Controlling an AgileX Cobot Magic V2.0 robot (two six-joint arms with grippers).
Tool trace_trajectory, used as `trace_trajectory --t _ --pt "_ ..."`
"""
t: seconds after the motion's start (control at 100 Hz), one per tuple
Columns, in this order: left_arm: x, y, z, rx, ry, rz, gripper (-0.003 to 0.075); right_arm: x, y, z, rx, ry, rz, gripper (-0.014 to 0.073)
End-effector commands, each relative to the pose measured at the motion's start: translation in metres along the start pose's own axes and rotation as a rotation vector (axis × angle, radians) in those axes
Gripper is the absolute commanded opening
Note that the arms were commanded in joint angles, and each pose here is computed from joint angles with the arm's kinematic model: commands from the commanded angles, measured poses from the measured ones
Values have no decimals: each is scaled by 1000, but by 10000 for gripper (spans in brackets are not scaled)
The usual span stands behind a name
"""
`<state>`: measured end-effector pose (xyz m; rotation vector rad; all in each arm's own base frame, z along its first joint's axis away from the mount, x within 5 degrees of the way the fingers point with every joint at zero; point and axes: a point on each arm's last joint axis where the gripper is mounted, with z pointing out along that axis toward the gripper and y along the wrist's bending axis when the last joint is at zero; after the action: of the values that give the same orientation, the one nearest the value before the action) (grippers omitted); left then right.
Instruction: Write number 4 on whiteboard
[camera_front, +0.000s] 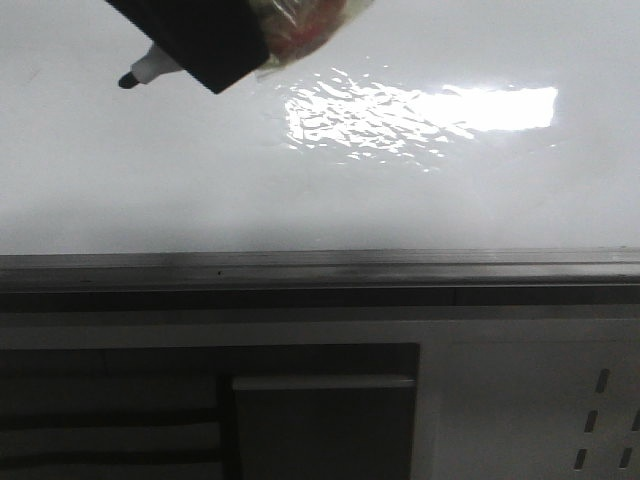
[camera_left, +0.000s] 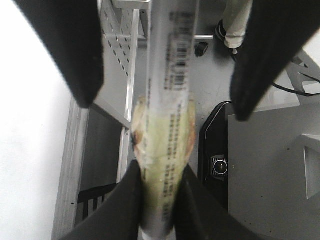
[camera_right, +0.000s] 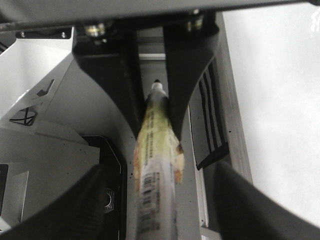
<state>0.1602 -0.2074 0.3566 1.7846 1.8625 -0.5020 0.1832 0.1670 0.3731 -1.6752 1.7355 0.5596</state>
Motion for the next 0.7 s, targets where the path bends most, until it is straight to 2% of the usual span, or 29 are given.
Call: trace_trajectory --t 0.0,0.4,0.45,0.51,0.62,0.69 --pt "-11 -3 -14 -30 -81 23 -20 -13 0 -12 48 -72 -23 297" --pt "-11 -3 -14 -30 -81 23 -13 -13 0 -12 45 -77 -21 6" --pt "-11 -3 -14 -30 -81 23 22 -13 0 -12 45 -77 -21 -26" --pt "-12 -2 -14 -36 -87 23 102 -13 0 -12 45 -77 -21 -55" --pt "-13 0 -14 -60 -108 21 282 -13 0 -12 53 -77 -7 -54" --pt "-13 2 -16 -78 -124 -8 352 -12 -3 -13 77 -66 3 -54"
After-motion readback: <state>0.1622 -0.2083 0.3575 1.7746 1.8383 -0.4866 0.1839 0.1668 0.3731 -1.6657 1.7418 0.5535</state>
